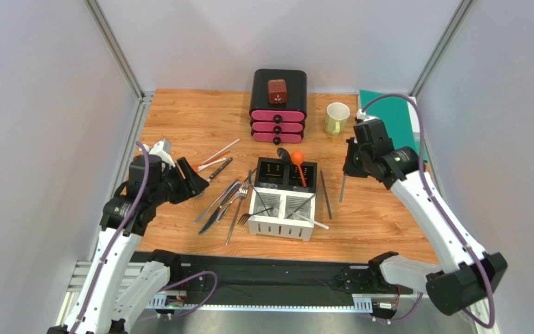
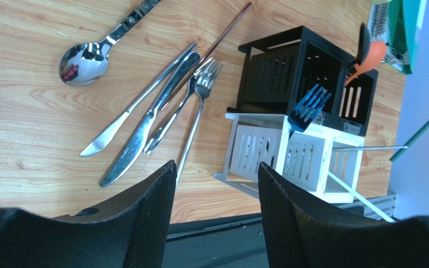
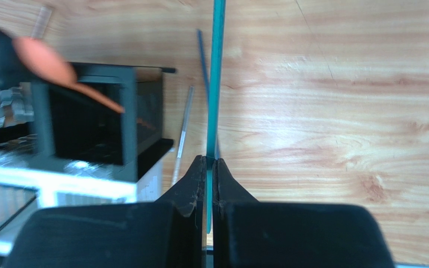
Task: Sort the eating utensils into containers
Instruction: Pick up the chopstick from the center of the board, then place the chopstick in the storage box.
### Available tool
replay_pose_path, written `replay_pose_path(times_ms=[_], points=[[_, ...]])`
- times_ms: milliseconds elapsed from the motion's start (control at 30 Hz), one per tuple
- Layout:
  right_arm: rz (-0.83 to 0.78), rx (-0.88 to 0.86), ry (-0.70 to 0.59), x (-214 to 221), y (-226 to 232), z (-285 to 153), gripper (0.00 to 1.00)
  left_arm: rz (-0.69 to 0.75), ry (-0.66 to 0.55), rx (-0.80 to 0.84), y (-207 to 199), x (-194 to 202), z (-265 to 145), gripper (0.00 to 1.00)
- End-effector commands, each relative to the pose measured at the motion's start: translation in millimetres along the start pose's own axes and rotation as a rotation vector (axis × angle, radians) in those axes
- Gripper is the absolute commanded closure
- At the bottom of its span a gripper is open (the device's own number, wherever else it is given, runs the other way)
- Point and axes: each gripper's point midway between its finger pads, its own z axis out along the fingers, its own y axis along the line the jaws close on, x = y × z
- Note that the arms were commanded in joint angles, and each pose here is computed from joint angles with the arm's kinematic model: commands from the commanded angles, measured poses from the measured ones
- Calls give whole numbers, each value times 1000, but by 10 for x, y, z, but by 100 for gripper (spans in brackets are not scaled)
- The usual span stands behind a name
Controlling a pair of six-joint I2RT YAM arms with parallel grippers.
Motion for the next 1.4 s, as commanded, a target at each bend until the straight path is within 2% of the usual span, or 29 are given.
replay_pose_path(times_ms=[0, 200, 300, 333, 400, 433, 467, 500, 600, 833, 967, 1200, 1300, 1367], points=[[27, -105, -205, -410, 195, -554, 100, 43, -3, 45, -29, 88, -131, 38], [35, -235, -333, -559, 495, -923, 100, 31, -6, 83, -73, 147, -227, 38], [-16, -260, -386, -496, 738, -988, 100, 32, -17, 108, -120, 141, -289, 38], [-52, -316, -411, -435, 966, -1063, 100, 34, -27, 113, -127, 137, -321, 38], [-72, -287, -464, -303, 1021, -948, 100, 37, -29, 112, -120, 151, -357, 38], [-73, -368, -528, -286, 1255, -1042, 100, 40, -35, 114, -119, 154, -386, 38], [-56, -344, -573, -286, 1228, -1030, 100, 40, -26, 112, -108, 181, -394, 38], [-85, -334, -559, -100, 1264, -882, 100, 41, -29, 115, -111, 188, -421, 38], [-79, -287, -574, 30, 1259, -719, 100, 47, -25, 111, -88, 233, -495, 38], [-97, -277, -643, 95, 1273, -508, 100, 76, 5, 81, 6, 348, -581, 38], [-87, -279, -591, 257, 1323, -330, 100, 69, 23, 95, -4, 397, -573, 38], [-84, -247, -560, 543, 1394, -208, 100, 74, 22, 103, -22, 388, -575, 38], [-91, -175, -565, 585, 1323, -217, 100, 77, 18, 107, -29, 384, -580, 38], [-33, -117, -573, 595, 1237, -209, 100, 85, 13, 107, -30, 377, -585, 38]])
